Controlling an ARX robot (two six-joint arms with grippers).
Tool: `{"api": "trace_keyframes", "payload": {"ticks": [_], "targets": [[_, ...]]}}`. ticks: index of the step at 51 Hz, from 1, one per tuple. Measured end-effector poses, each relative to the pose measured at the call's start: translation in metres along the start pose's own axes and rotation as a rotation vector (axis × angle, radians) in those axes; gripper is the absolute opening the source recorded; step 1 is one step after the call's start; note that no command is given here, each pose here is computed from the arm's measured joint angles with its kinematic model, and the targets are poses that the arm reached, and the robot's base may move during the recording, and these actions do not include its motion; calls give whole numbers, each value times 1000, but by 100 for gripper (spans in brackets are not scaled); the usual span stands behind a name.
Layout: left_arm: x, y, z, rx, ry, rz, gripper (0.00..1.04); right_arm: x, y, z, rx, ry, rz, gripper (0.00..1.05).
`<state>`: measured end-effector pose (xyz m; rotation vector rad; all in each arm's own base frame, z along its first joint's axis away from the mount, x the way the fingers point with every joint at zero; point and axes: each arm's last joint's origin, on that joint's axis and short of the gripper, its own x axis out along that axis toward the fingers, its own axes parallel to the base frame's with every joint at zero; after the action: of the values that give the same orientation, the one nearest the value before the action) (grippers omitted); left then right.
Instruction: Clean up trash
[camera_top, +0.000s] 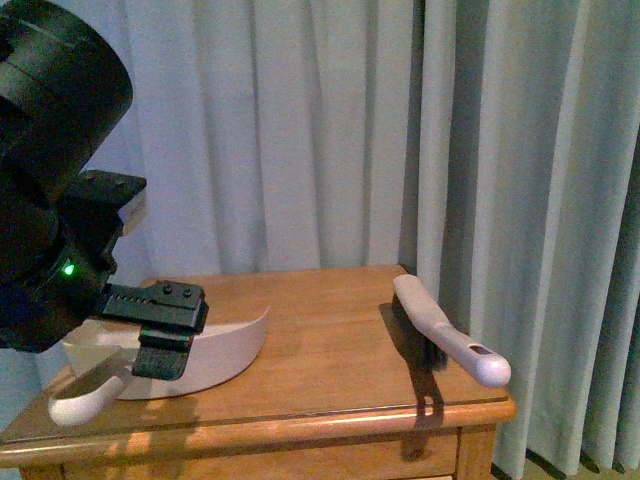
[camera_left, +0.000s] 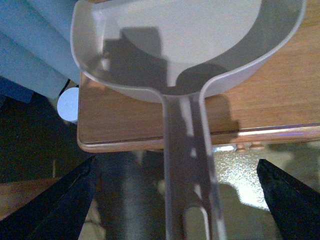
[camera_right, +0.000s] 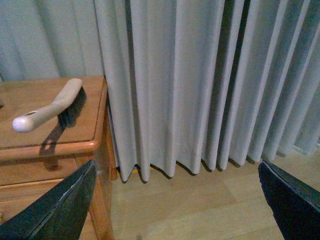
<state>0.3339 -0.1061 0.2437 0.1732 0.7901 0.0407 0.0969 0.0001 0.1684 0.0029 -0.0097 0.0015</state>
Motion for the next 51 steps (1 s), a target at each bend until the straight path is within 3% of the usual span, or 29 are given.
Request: {"api": "trace_keyframes", "payload": {"ticks": [39, 51], "targets": [[28, -9, -11, 14, 44, -5, 97, 0, 0, 0, 0, 0, 0, 97], [32, -10, -13, 18, 53, -6, 62, 0, 0, 0, 0, 0, 0, 97]]}}
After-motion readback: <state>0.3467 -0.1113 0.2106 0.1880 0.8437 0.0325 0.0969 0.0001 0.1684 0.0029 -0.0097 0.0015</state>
